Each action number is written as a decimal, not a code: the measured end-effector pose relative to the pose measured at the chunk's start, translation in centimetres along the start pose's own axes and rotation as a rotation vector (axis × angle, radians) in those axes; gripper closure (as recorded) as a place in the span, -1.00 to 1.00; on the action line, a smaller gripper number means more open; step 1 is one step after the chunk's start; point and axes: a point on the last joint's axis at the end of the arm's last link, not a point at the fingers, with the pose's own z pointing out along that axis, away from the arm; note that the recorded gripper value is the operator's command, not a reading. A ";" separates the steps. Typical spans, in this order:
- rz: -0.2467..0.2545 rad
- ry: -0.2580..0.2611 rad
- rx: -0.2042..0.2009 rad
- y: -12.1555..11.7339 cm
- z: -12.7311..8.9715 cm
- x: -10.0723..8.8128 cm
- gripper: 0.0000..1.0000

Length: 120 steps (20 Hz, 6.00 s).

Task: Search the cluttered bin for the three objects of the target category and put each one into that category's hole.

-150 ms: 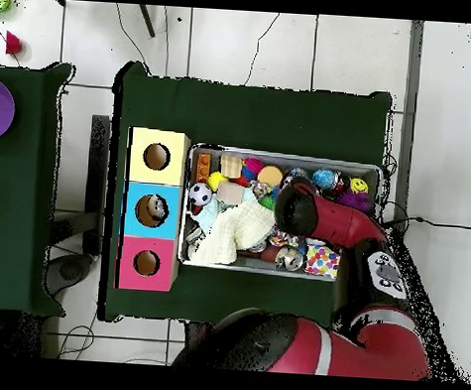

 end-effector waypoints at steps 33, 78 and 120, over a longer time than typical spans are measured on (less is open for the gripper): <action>-0.036 0.073 0.001 0.5 -0.5 1.4 -1.00; -0.001 0.097 0.019 -2.1 1.0 1.0 -1.00; 0.001 0.088 -0.032 -2.7 1.4 1.0 1.00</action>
